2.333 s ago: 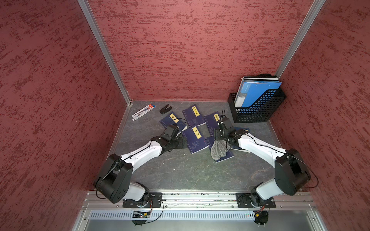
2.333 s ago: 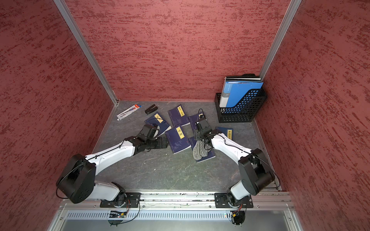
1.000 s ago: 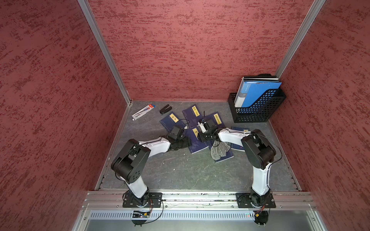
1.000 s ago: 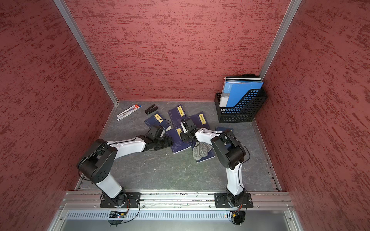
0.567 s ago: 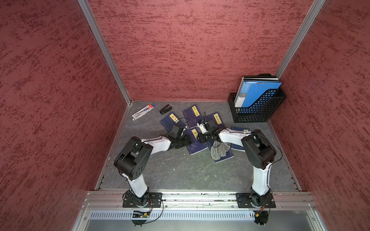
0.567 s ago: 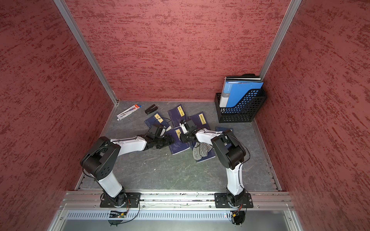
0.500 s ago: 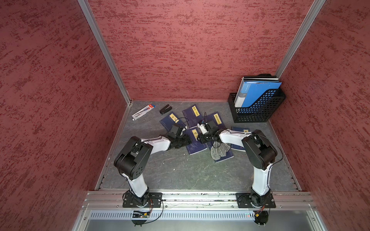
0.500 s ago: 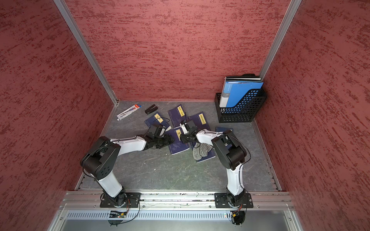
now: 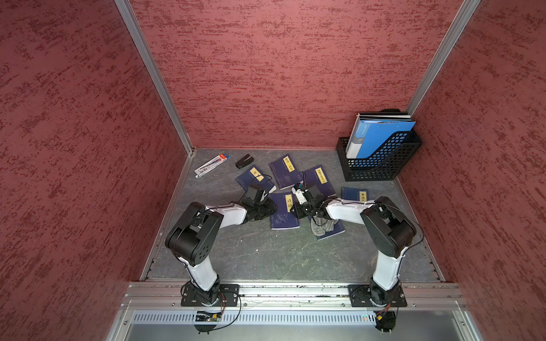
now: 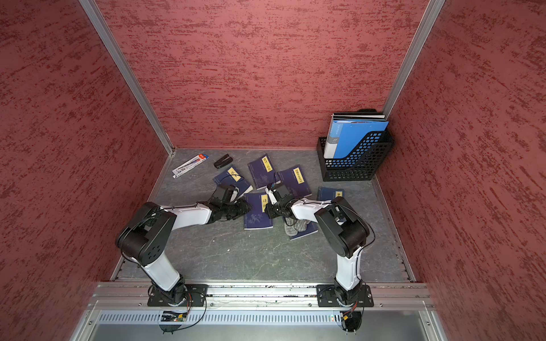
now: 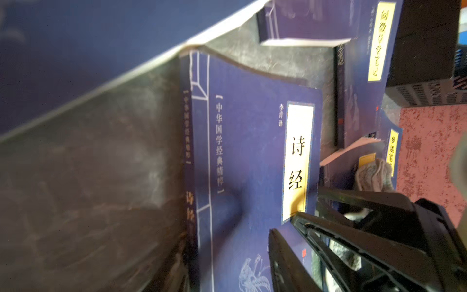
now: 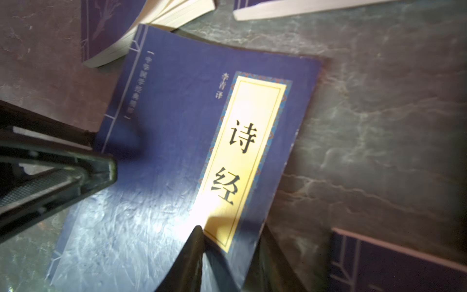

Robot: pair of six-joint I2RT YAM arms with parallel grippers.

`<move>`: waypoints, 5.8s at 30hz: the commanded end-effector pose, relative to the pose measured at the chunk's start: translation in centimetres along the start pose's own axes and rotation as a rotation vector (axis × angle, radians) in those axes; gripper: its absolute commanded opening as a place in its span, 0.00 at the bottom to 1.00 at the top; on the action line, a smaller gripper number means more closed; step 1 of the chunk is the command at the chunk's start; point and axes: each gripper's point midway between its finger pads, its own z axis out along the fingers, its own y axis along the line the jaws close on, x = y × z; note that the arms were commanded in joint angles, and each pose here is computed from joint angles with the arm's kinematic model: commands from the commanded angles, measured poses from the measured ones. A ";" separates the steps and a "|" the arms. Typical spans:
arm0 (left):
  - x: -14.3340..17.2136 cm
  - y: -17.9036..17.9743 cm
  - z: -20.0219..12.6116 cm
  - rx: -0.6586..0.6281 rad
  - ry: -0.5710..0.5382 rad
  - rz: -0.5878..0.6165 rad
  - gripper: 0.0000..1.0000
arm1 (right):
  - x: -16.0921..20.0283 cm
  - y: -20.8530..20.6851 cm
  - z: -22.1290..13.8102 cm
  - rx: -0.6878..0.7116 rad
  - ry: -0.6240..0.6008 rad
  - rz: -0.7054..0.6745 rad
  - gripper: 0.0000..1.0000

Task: Wipe the cover of the book
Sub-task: Pick up the book from the center of the board, then place the book at the center of the board, then adjust the book at the center of the board.

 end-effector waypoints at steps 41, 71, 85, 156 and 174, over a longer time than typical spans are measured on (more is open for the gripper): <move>-6.6 13.1 -19.4 -0.403 -0.009 -0.147 0.00 | 0.7 5.2 -0.5 -0.156 0.051 -0.097 0.56; -11.9 19.9 -16.0 -0.616 0.207 -0.031 0.01 | 1.8 4.9 -0.2 -0.165 0.057 -0.076 0.60; -11.5 22.8 -15.9 -0.743 0.249 -0.037 0.26 | 1.0 4.9 -0.7 -0.142 0.055 -0.088 0.61; 0.7 -4.6 -6.4 -0.182 0.056 0.362 0.83 | 5.4 -4.7 -9.0 0.196 0.012 0.290 0.67; -0.3 -3.0 -8.5 -0.193 0.022 0.341 0.83 | 1.6 -2.1 -13.6 0.256 -0.058 0.076 0.71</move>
